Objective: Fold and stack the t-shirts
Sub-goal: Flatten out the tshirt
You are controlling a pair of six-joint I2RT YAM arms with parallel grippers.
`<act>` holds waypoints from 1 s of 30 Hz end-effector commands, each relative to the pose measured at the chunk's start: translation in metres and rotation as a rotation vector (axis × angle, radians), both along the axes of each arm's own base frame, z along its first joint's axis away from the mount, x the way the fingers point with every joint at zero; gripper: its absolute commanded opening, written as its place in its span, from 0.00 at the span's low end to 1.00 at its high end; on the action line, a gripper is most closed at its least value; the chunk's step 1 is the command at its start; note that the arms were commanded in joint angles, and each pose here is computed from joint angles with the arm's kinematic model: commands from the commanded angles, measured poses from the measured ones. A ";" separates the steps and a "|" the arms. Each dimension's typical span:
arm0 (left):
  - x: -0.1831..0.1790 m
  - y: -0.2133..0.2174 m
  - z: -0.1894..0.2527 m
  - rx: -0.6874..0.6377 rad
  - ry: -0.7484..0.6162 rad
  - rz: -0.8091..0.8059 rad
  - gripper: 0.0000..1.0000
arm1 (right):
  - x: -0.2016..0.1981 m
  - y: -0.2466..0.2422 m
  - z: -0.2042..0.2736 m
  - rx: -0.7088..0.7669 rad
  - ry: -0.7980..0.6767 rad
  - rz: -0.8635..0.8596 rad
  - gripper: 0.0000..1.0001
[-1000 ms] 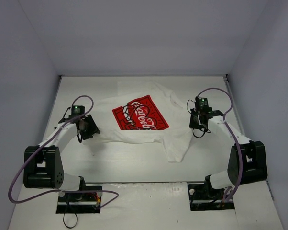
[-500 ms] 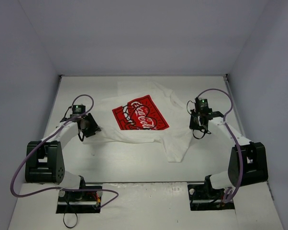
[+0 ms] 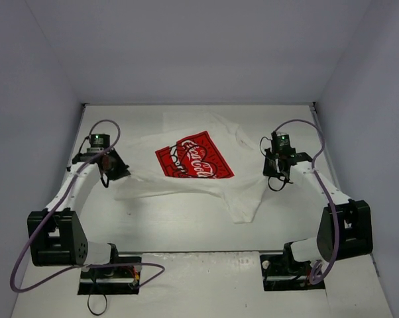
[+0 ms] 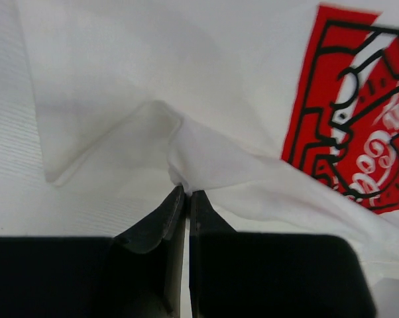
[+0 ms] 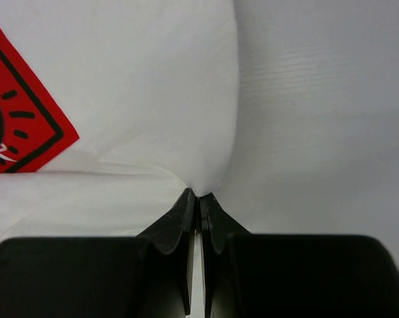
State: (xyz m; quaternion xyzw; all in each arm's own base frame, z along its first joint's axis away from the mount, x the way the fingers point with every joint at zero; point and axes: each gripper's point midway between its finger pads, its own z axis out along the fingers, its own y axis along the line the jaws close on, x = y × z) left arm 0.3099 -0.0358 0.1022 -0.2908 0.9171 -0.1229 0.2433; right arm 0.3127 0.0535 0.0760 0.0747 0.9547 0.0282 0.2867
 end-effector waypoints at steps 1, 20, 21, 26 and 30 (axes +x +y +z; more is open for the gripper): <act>0.026 0.030 0.100 0.064 -0.190 0.051 0.00 | 0.040 -0.001 0.081 0.017 -0.235 -0.026 0.00; 0.083 0.018 0.471 -0.121 -1.030 -0.145 0.00 | 0.089 -0.024 0.466 -0.066 -1.080 -0.016 0.00; 0.072 0.014 0.483 -0.121 -1.068 -0.156 0.00 | 0.082 -0.025 0.480 -0.069 -1.113 -0.011 0.00; 0.036 0.012 0.506 -0.146 -1.133 -0.140 0.00 | 0.037 -0.029 0.525 -0.077 -1.235 0.005 0.00; 0.025 0.010 0.504 -0.169 -1.126 -0.134 0.00 | 0.010 -0.038 0.541 -0.104 -1.285 -0.021 0.00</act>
